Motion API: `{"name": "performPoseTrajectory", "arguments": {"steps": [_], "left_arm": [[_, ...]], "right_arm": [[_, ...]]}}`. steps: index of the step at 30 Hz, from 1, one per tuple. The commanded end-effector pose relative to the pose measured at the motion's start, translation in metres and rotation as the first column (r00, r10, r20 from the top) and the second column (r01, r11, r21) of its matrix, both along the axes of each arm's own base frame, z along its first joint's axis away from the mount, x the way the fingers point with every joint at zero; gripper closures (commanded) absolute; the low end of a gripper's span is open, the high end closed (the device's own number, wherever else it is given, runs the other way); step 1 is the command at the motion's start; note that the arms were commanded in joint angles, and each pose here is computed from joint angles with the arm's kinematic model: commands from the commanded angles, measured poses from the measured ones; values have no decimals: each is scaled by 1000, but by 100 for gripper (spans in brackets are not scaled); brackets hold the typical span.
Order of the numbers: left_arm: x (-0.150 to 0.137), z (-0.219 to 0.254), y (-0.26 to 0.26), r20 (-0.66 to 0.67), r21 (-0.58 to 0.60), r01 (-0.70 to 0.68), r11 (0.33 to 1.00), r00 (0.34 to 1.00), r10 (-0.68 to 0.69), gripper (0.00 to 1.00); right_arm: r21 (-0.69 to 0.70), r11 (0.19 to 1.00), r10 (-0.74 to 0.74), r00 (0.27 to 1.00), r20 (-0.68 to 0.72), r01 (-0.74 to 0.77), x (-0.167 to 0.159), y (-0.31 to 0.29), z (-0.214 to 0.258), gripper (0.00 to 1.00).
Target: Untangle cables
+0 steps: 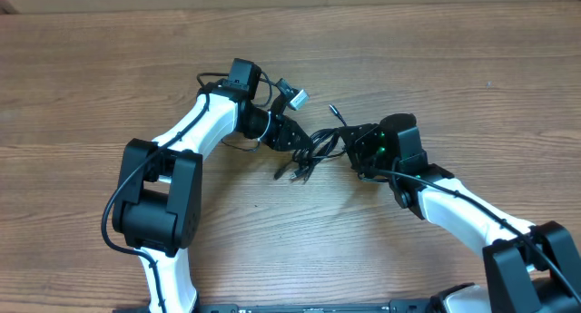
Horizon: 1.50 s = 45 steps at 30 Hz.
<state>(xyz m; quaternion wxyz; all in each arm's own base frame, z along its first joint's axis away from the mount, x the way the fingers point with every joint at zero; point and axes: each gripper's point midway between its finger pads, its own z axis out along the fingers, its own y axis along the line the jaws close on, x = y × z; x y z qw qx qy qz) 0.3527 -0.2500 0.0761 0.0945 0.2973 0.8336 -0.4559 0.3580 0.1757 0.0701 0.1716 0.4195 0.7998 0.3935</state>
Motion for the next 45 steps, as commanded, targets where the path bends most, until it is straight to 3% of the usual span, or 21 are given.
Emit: {"name": "performPoseTrajectory", "arguments": {"steps": [1,7,12,45], "left_arm": [[5,-2,-1,11,25,-6,1000,1000,6,96],[4,-2,-1,11,25,-6,1000,1000,6,96],[5,-2,-1,11,25,-7,1000,1000,6,96],[5,-2,-1,11,25,-6,1000,1000,6,96]], "right_arm": [[12,1000,14,1000,18,-14,4,6,5,62],[74,993,86,995,54,-90,3,21,18,62],[46,991,122,991,48,-124,-2,21,13,67],[-40,992,121,992,23,-120,-6,10,-1,68]]}}
